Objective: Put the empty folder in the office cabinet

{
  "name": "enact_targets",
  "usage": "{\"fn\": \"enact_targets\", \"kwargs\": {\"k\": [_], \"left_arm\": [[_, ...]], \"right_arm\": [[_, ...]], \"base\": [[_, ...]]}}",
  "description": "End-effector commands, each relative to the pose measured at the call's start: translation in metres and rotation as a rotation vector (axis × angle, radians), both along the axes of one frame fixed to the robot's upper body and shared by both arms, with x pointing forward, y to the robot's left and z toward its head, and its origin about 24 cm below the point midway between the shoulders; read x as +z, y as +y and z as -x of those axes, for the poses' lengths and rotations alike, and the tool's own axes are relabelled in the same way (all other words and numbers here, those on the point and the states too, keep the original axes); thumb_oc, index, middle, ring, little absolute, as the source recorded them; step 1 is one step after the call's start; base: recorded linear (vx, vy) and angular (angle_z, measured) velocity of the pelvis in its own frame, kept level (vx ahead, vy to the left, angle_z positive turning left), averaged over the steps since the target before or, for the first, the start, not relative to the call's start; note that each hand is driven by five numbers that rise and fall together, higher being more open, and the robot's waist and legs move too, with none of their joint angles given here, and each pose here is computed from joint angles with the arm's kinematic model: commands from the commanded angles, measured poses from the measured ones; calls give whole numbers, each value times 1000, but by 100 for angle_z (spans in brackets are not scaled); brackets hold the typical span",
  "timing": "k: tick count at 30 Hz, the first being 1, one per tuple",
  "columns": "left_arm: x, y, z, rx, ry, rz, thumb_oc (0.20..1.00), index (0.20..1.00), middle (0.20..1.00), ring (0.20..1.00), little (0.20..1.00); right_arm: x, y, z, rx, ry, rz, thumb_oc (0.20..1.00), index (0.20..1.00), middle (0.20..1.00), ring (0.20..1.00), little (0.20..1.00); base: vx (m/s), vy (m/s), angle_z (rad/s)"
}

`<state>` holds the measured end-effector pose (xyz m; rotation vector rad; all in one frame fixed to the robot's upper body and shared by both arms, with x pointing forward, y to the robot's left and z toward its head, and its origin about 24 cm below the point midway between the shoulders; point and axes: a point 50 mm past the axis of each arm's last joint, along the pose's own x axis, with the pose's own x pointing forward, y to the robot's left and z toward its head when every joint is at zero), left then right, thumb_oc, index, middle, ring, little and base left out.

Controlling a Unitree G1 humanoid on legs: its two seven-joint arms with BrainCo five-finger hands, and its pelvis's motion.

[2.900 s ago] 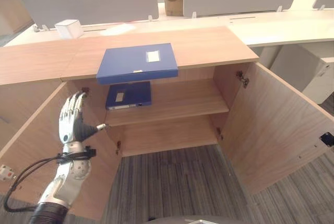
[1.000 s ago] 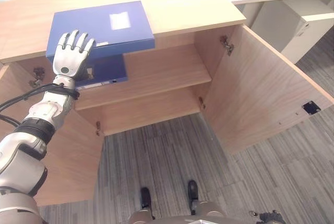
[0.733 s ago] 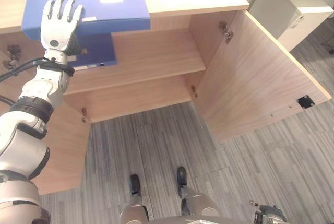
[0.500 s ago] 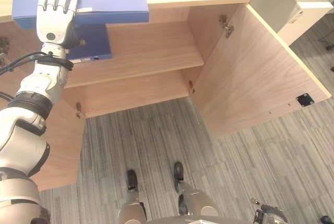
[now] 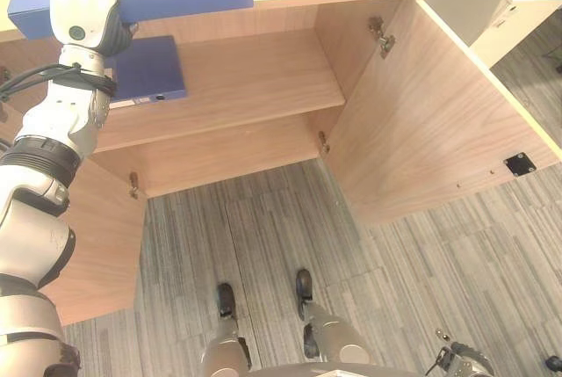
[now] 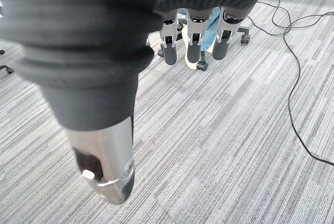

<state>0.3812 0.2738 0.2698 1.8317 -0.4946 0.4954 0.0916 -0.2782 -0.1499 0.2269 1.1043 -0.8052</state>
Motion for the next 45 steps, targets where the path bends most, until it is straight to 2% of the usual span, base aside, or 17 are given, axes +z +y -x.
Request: {"fn": "enact_targets", "kwargs": {"k": [1, 7, 9, 10, 13, 18, 19, 21, 23, 24, 29, 30, 32, 34, 35, 37, 45], "left_arm": [[1, 10, 0, 53, 60, -43, 200, 200, 200, 200, 200], [3, 0, 3, -22, 27, 0, 200, 200, 200, 200, 200], [3, -6, 10, -111, -32, 137, 200, 200, 200, 200, 200], [2, -5, 11, -108, -32, 140, 200, 200, 200, 200, 200], [2, -10, 27, -265, -131, 392, 200, 200, 200, 200, 200], [-4, -22, 51, -514, -241, 767, 200, 200, 200, 200, 200], [-4, -21, 51, -512, -242, 769, 200, 200, 200, 200, 200], [-10, -24, 61, -617, -283, 948, 200, 200, 200, 200, 200], [-10, -23, 62, -615, -283, 950, 200, 200, 200, 200, 200], [-15, -30, 72, -745, -286, 1099, 200, 200, 200, 200, 200], [-40, -43, 78, -912, -149, 1371, 200, 200, 200, 200, 200], [-40, -42, 78, -911, -148, 1373, 200, 200, 200, 200, 200], [-71, -48, 82, -946, -36, 1571, 200, 200, 200, 200, 200], [-82, -50, 85, -947, -1, 1629, 200, 200, 200, 200, 200], [-103, -58, 90, -952, 82, 1735, 200, 200, 200, 200, 200], [-124, -69, 97, -945, 182, 1812, 200, 200, 200, 200, 200], [-185, -87, 132, -850, 479, 1983, 200, 200, 200, 200, 200]], "right_arm": [[5, -16, 6, -76, 17, 55, 1000, 1000, 1000, 1000, 1000], [2, -14, 17, -76, 55, 31, 1000, 1000, 1000, 1000, 1000], [0, -9, 18, -66, 63, 14, 1000, 1000, 1000, 1000, 1000], [0, -10, 18, -64, 64, 17, 1000, 1000, 1000, 1000, 1000], [0, -4, 8, -8, 45, -1, 1000, 1000, 1000, 1000, 1000], [8, 5, -35, 163, -43, 21, 1000, 1000, 1000, 1000, 1000], [8, 5, -35, 165, -42, 23, 1000, 1000, 1000, 1000, 1000], [20, 19, -72, 328, -132, 71, 1000, 1000, 1000, 1000, 1000], [19, 19, -72, 331, -130, 73, 1000, 1000, 1000, 1000, 1000], [35, 35, -106, 487, -239, 116, 1000, 1000, 1000, 1000, 1000], [60, 57, -149, 603, -426, 35, 1000, 1000, 1000, 1000, 1000], [60, 57, -149, 604, -425, 35, 1000, 1000, 1000, 1000, 1000], [74, 66, -167, 623, -520, -9, 1000, 1000, 1000, 1000, 1000], [80, 68, -173, 636, -544, -12, 1000, 1000, 1000, 1000, 1000], [97, 69, -191, 648, -619, -8, 1000, 1000, 1000, 1000, 1000], [112, 70, -204, 659, -679, 1, 1000, 1000, 1000, 1000, 1000], [148, 66, -225, 691, -819, 10, 1000, 1000, 1000, 1000, 1000]], "base": [[0, 0, 0], [24, 9, 0], [91, 22, 1], [55, 11, 0], [43, 11, 0], [10, 2, 0], [0, 0, 0], [0, 0, 0], [0, 0, 0], [35, 11, 6], [26, -3, 10], [29, -8, 9], [23, -4, 11], [5, -2, 8], [0, 0, 0], [0, 0, 0], [2, 0, 1]]}}
